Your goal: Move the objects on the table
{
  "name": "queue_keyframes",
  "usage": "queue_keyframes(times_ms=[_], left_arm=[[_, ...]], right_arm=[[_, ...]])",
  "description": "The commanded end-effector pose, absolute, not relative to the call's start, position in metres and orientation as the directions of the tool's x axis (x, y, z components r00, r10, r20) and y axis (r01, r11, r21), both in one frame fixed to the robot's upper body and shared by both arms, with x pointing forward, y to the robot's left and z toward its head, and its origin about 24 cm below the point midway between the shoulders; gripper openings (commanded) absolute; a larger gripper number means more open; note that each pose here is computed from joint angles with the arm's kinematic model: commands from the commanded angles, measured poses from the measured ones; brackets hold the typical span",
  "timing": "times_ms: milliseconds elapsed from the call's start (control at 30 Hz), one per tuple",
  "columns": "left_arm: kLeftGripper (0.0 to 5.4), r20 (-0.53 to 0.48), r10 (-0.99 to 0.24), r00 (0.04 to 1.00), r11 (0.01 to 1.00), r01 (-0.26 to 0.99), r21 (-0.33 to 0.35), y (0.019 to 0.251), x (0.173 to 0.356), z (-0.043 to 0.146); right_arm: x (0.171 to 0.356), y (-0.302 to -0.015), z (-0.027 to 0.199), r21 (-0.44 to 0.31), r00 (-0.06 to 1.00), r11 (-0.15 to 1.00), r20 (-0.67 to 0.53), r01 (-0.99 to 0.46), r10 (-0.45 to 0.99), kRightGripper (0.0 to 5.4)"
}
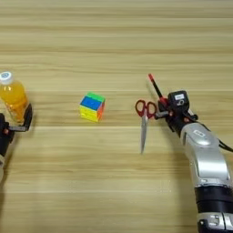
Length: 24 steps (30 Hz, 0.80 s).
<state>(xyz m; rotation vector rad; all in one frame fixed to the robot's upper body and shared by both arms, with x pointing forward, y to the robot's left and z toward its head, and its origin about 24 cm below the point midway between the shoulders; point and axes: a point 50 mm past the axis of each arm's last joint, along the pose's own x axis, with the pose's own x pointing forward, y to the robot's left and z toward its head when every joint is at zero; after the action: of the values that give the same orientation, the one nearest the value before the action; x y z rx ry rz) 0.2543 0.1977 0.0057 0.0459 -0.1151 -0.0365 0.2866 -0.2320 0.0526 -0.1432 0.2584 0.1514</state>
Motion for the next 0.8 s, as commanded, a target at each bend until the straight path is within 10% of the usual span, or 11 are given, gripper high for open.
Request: queue_keyframes(times_ms=[33, 800], left_arm=[[5.40, 0.096, -0.037, 0.995, 0.999, 0.033, 0.038, 0.197, 0.253, 0.004], [5.40, 0.098, -0.030, 0.995, 0.999, 0.026, 0.040, 0.201, 0.252, 0.004]], right_arm=[[0.286, -0.235, 0.042, -0.109, 0.947, 0.984, -0.304, -0.142, 0.103, 0.77], [0.283, -0.232, 0.018, -0.082, 0.922, 0.988, -0.377, -0.131, 0.091, 0.77]])
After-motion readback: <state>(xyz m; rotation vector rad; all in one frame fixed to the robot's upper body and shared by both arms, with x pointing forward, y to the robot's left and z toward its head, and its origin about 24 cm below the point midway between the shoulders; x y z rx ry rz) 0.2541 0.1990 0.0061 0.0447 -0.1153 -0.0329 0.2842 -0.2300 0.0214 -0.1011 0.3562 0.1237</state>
